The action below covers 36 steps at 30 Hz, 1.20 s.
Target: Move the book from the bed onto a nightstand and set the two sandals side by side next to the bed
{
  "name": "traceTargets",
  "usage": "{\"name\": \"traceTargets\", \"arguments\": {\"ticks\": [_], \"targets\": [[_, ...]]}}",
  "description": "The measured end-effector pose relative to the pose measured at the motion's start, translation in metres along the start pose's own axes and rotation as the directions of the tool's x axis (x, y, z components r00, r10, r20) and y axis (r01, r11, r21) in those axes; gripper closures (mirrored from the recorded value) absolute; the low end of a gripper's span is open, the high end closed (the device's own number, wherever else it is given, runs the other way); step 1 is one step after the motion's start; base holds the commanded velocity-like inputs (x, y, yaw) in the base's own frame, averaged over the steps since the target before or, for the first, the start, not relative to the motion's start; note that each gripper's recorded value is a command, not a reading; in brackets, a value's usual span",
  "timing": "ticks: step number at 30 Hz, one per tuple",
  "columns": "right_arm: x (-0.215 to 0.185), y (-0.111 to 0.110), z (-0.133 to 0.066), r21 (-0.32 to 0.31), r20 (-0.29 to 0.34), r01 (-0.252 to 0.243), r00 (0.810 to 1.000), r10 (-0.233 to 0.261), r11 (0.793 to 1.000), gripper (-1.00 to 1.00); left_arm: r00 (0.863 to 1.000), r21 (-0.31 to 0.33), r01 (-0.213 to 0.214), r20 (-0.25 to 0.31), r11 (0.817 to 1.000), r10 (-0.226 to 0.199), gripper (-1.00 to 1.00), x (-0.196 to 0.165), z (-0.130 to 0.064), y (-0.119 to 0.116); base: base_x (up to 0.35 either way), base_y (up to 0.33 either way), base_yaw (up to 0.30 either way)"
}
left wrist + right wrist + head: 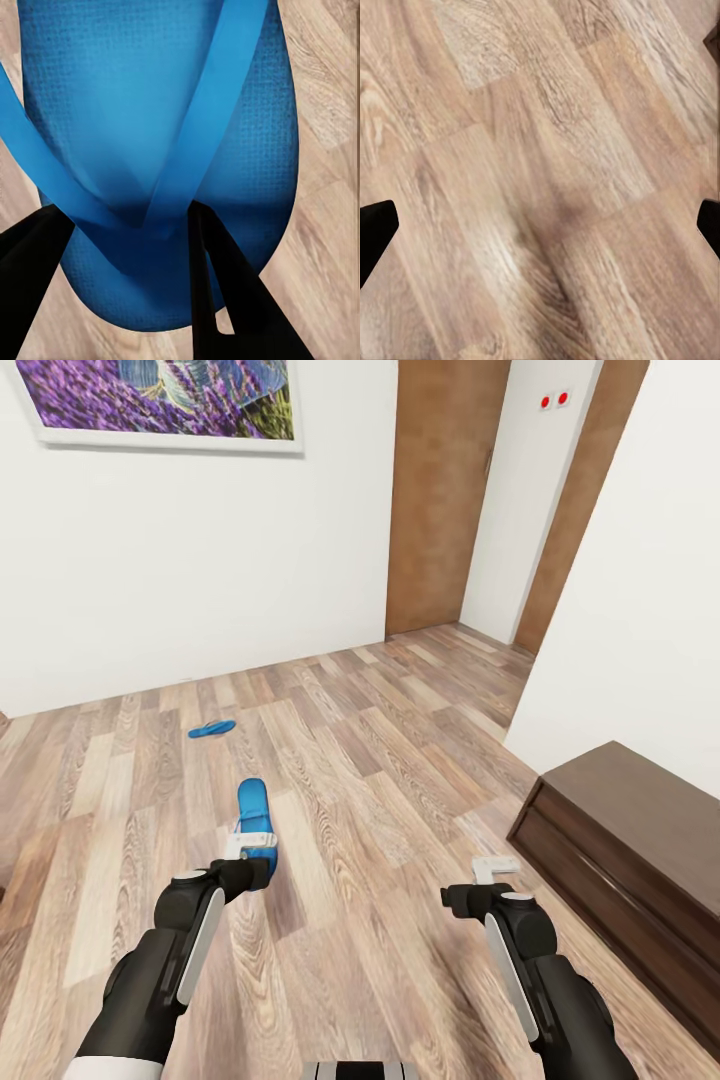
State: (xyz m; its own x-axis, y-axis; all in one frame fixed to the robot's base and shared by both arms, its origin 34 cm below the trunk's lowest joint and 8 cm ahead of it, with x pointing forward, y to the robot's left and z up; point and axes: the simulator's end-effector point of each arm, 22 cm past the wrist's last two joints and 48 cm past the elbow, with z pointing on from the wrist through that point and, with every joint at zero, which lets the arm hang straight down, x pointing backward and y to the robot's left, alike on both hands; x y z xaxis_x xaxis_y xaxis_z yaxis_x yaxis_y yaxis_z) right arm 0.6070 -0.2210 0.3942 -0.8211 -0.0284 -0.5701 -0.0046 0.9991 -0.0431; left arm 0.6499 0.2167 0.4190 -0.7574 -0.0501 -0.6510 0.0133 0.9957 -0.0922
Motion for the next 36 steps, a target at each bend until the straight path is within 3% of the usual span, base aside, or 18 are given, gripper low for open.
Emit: {"name": "traceTargets", "arguments": {"ticks": [9, 16, 22, 30, 36], "targets": [[-0.022, -0.001, -0.018, 0.0, 0.013, 0.0, 1.0, 0.0, 1.0, -1.0, 1.0, 0.002, 0.0, 0.014, 1.0, 0.0, 1.0, -0.024, -0.017, -0.003, 0.0, 0.0, 0.005], [-0.035, -0.002, -0.031, 0.001, 0.016, 0.0, 1.0, 0.0, 1.0, -1.0, 1.0, 0.002, -0.001, 0.018, 1.0, 0.001, 1.0, -0.039, -0.028, -0.004, 0.0, 0.0, 0.175], [-0.036, -0.002, -0.031, 0.001, 0.017, 0.0, 1.0, 0.0, 1.0, -1.0, 1.0, 0.005, 0.001, 0.016, 1.0, -0.001, 1.0, -0.038, -0.028, -0.005, 0.017, 0.0, 0.153], [-0.035, -0.002, -0.03, 0.001, 0.015, 0.001, 1.0, -0.001, 1.0, -1.0, 1.0, 0.022, -0.017, 0.012, 1.0, 0.017, 1.0, -0.037, -0.027, -0.016, 0.262, 0.0, 0.029], [-0.034, -0.002, -0.03, 0.003, 0.014, 0.002, 1.0, -0.002, 1.0, -1.0, 1.0, 0.021, -0.021, 0.012, 1.0, 0.021, 1.0, -0.037, -0.027, -0.016, 0.335, 0.0, 0.237]]}}
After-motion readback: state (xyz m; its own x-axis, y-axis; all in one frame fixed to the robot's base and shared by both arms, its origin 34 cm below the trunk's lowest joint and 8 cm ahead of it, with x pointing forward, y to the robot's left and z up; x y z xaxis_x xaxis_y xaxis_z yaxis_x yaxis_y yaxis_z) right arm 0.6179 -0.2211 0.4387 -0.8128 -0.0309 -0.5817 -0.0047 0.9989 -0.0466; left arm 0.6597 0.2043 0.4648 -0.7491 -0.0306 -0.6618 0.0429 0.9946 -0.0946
